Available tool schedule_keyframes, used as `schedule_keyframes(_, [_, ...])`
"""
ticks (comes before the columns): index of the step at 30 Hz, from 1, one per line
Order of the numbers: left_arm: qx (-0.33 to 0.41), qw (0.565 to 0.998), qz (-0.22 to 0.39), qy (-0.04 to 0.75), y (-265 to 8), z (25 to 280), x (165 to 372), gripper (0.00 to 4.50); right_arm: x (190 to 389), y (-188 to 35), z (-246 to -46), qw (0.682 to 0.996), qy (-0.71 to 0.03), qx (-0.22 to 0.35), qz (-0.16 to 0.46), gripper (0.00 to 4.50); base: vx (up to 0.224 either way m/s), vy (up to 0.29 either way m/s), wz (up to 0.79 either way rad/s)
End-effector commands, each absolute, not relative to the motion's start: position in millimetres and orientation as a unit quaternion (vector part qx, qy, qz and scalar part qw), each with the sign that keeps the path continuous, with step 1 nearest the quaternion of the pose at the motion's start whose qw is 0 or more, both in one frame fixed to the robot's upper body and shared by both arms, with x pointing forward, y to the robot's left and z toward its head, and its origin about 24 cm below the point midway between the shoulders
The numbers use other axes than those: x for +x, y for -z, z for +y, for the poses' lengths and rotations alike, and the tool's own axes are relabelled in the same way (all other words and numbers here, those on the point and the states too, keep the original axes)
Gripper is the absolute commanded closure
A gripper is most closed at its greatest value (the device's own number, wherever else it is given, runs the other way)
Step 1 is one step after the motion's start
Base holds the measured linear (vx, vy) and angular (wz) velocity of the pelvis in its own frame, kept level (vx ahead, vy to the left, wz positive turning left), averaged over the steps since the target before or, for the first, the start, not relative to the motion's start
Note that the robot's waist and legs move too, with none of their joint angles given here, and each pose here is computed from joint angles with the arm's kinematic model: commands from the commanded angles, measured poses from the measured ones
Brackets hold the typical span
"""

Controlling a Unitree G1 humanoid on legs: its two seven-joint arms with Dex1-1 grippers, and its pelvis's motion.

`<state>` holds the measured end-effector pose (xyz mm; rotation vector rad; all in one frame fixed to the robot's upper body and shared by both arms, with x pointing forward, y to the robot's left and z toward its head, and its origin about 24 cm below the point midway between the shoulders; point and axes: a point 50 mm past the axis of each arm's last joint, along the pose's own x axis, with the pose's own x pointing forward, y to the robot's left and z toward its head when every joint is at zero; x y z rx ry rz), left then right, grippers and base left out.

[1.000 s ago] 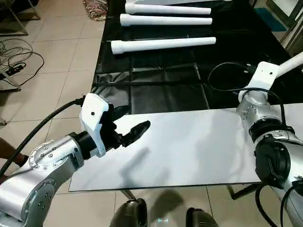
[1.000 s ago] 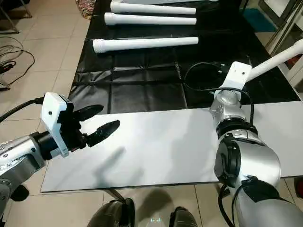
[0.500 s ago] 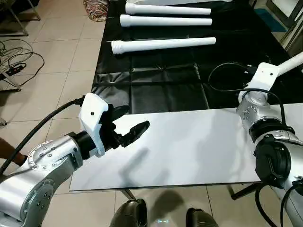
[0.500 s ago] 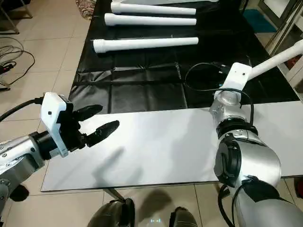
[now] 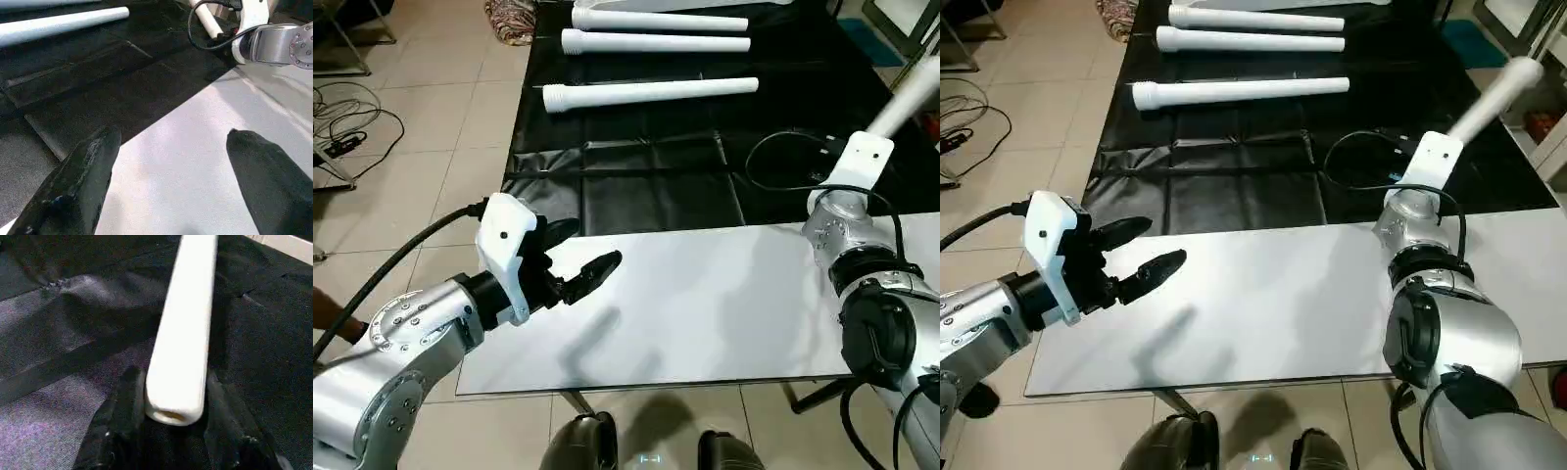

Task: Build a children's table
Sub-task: Move to table

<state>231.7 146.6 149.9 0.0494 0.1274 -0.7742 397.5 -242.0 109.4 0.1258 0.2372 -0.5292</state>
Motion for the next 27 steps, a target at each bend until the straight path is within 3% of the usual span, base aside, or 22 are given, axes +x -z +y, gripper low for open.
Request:
schedule_keyframes(1, [0.03,0.92,0.063,0.385,-150.1,144.7,228.3,0.54,394.0,-99.4,-241.9,0.953,0.263,0.062,0.137,3.21,0.0,0.0,0.0])
schedule_keyframes(10, [0.032,0.92,0.065,0.385,-149.2,144.6,228.1,0.54,393.4,-97.7,-241.8,0.953,0.262,0.06,0.139,3.29,0.0,0.0,0.0])
schedule_keyframes(17, [0.033,0.919,0.067,0.388,-143.3,141.8,229.3,0.54,397.9,-102.4,-233.0,0.969,0.204,0.095,0.098,3.3,0.0,0.0,0.0])
schedule_keyframes(27, [0.028,0.916,0.058,0.395,-139.4,135.6,233.8,0.54,400.2,-107.3,-226.1,0.986,0.131,0.078,0.06,3.3,0.0,0.0,0.0])
